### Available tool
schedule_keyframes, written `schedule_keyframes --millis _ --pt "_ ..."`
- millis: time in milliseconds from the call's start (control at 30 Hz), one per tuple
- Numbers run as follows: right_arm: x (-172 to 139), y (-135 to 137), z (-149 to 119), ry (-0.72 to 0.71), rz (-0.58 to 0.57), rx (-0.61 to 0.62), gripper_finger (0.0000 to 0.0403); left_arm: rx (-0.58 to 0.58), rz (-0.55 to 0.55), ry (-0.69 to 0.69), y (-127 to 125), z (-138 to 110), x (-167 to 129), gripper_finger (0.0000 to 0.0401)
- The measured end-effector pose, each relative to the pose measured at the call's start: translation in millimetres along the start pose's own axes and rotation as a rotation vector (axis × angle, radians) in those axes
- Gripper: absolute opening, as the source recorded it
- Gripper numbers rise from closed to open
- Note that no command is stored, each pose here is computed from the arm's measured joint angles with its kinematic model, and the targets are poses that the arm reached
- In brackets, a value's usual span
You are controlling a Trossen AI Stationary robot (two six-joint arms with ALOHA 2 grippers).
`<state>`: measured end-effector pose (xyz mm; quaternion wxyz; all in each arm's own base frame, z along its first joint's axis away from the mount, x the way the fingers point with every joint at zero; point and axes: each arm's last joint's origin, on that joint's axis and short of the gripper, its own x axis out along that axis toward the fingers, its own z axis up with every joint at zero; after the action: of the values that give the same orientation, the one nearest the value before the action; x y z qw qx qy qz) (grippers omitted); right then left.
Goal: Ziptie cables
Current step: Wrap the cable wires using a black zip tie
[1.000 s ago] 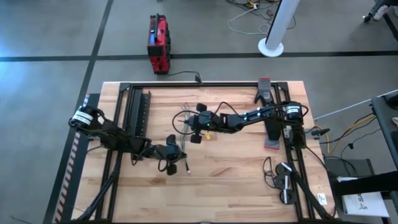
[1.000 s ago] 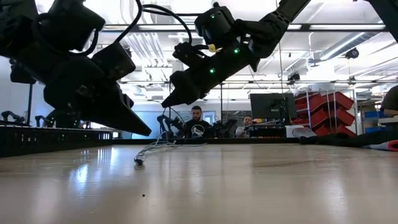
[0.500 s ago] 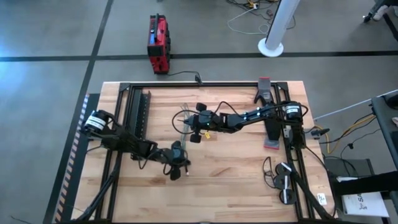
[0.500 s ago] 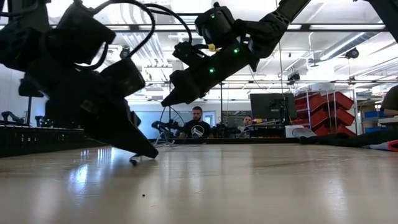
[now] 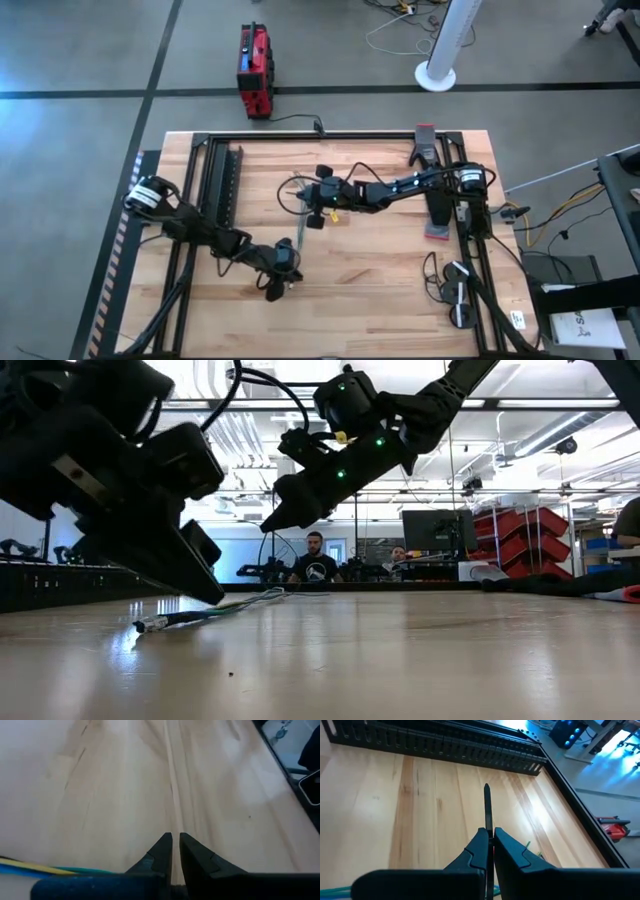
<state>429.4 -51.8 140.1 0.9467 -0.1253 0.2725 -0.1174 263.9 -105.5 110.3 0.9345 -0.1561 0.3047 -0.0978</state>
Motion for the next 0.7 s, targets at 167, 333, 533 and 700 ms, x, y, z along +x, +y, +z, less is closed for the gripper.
schedule_keyframes --millis 167,333,533,700 --pt "2 -10 -3 0.009 -0.023 0.003 0.0003 0.046 0.017 -0.033 -2 5 -4 0.0020" --pt "5 -26 -5 0.012 -0.051 0.041 0.0003 0.069 0.143 -0.075 3 3 -2 0.0020" --pt "6 -38 -12 0.035 -0.029 0.078 0.0003 0.009 0.157 -0.023 8 -9 6 0.0020" --pt "6 -40 -16 0.069 -0.022 0.084 0.0003 -0.032 0.127 -0.006 8 -11 8 0.0020"
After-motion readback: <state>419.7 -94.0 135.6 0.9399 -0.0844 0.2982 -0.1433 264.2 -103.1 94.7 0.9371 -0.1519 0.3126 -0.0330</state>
